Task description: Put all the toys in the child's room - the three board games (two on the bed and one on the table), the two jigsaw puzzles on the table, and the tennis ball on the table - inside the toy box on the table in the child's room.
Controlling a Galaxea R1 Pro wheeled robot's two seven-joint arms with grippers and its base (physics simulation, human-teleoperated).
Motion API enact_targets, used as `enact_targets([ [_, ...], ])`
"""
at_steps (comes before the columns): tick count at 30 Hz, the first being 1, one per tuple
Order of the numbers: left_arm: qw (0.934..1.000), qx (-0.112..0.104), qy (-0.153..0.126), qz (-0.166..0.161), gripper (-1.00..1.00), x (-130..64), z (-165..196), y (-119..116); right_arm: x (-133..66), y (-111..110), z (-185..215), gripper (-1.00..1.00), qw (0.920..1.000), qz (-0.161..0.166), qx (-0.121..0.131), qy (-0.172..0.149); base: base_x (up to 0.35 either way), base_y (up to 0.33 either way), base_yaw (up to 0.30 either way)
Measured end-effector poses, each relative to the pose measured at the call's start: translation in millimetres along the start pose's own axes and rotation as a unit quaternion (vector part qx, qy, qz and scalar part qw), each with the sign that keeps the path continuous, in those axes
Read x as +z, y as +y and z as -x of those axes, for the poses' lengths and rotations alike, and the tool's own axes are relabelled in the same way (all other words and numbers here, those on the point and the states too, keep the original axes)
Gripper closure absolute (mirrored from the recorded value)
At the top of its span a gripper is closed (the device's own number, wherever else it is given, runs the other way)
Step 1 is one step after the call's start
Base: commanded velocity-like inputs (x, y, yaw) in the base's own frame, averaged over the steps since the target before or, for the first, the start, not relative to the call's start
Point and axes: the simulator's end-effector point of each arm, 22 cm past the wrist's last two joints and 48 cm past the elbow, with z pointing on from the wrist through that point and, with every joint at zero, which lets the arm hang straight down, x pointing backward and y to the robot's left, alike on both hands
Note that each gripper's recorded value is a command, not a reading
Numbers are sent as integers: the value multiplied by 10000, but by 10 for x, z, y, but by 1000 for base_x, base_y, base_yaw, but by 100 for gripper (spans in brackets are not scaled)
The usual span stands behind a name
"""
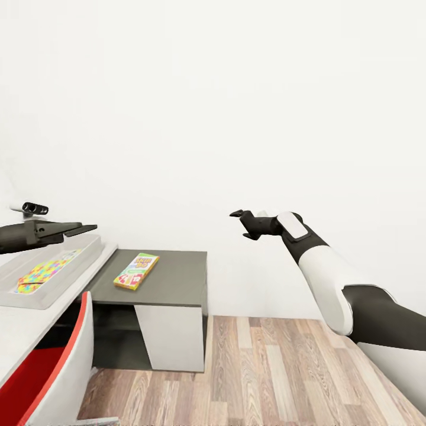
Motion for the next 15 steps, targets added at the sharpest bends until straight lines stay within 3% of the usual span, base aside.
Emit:
enact_targets([
  [10, 10000, -10, 7, -13, -100, 16, -12, 2, 2, -156, -10, -100, 9997, -237, -18, 24, -9, -55, 0],
  [15, 10000, -9, 6, -19, -100, 22, -10, 1, -69, -880, -37, -100, 9897, -1401, -269, 110, 0, -1, 0],
])
